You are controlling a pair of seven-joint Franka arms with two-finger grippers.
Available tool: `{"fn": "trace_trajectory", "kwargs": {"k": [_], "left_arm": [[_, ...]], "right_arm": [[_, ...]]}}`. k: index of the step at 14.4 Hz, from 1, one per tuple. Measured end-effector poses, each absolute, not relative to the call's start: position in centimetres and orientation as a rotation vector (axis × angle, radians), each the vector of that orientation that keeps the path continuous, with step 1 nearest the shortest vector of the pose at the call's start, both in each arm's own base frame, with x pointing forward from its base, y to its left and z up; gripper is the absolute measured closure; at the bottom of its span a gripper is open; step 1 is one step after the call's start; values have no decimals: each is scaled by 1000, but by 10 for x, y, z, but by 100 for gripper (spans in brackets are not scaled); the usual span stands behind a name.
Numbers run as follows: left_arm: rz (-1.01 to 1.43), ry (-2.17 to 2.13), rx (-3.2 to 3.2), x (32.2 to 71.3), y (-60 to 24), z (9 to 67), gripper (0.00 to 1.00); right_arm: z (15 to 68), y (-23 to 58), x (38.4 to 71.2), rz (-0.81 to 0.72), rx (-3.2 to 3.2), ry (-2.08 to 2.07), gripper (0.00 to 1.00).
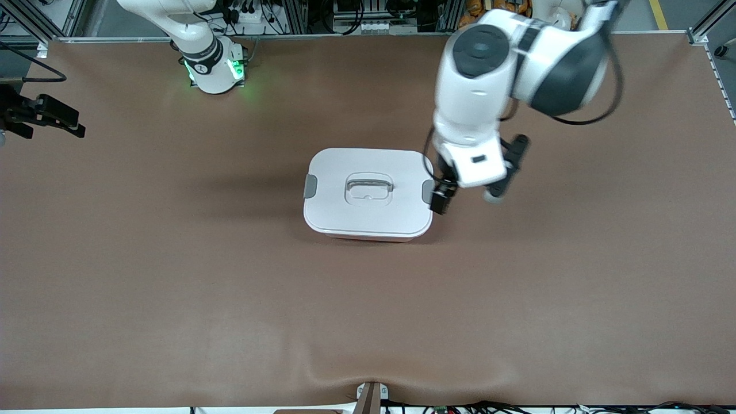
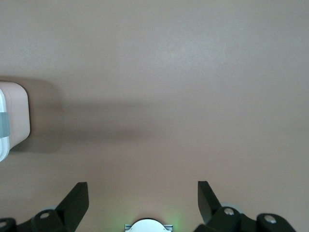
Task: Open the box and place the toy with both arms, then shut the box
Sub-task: 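Release the lid handle and raise the left gripper away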
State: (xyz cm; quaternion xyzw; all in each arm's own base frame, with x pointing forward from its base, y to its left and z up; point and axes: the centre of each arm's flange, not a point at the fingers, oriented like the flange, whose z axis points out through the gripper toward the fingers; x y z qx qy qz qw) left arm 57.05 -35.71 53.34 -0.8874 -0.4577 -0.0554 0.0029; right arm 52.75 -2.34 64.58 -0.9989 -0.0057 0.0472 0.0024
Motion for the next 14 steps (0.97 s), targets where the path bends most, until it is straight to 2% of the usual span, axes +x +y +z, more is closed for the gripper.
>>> {"fn": "trace_trajectory", "kwargs": {"k": [8,14], "left_arm": [[37,-884,-2950,602,-214,562,0],[126,-542,-3026,605,-112,587,0]], "right_arm": [[646,-23,528,148,-3135,-18,0],[647,-27,527,144,-3139,-7,0]]}}
